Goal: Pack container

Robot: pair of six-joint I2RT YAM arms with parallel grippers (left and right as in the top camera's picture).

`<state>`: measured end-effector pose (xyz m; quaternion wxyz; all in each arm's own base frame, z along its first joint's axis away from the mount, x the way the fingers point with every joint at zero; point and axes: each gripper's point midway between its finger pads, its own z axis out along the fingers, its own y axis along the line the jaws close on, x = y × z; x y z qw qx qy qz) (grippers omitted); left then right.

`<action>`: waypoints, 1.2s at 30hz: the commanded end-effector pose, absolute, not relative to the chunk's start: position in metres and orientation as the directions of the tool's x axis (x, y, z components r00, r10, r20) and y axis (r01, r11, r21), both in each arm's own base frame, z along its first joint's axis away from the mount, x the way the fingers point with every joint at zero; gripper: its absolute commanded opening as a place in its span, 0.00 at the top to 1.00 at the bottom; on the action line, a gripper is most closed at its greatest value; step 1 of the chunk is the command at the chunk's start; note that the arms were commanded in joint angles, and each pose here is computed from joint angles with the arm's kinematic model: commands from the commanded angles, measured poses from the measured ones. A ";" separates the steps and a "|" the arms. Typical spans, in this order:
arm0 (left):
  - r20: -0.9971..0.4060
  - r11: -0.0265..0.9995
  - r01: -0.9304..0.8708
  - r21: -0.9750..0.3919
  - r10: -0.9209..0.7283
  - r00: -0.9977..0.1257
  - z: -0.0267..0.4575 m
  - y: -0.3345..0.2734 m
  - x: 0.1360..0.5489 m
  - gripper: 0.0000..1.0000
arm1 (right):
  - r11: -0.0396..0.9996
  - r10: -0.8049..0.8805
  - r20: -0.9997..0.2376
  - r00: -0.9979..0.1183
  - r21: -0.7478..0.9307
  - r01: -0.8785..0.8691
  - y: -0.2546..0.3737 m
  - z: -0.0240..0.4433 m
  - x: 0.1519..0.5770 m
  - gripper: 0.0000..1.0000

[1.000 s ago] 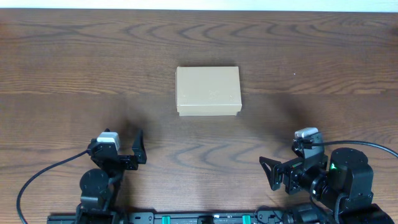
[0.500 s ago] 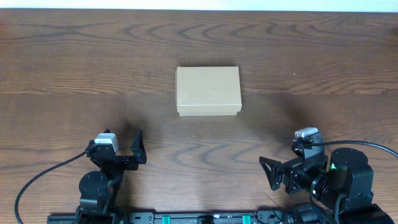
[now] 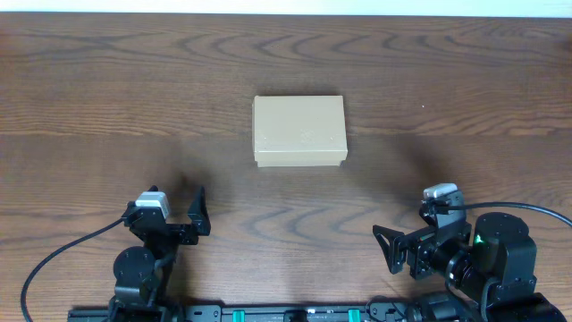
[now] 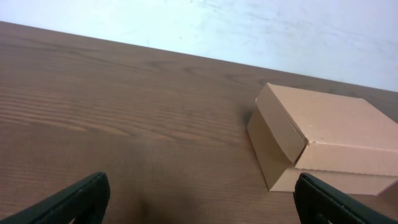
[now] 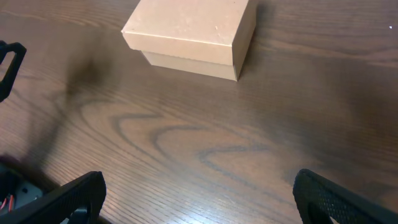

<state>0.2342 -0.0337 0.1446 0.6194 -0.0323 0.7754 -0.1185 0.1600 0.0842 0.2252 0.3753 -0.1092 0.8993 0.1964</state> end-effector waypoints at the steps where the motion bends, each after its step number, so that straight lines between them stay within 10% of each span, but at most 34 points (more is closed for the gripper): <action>1: -0.944 0.973 0.075 -0.218 -0.191 -0.268 0.129 -0.031 0.233 0.05 | 0.899 -0.041 -0.714 -0.699 0.279 -0.337 0.084 0.224 0.159 0.01; 23: -0.944 0.973 0.074 -0.218 -0.191 -0.268 0.129 -0.031 0.233 0.05 | 0.921 -0.061 -0.696 -0.715 0.237 -0.309 0.075 0.216 0.157 0.01; 36: -0.944 0.973 0.074 -0.218 -0.191 -0.268 0.129 -0.030 0.233 0.05 | 0.902 -0.079 -0.893 -0.442 0.125 -0.414 0.085 0.171 0.197 0.01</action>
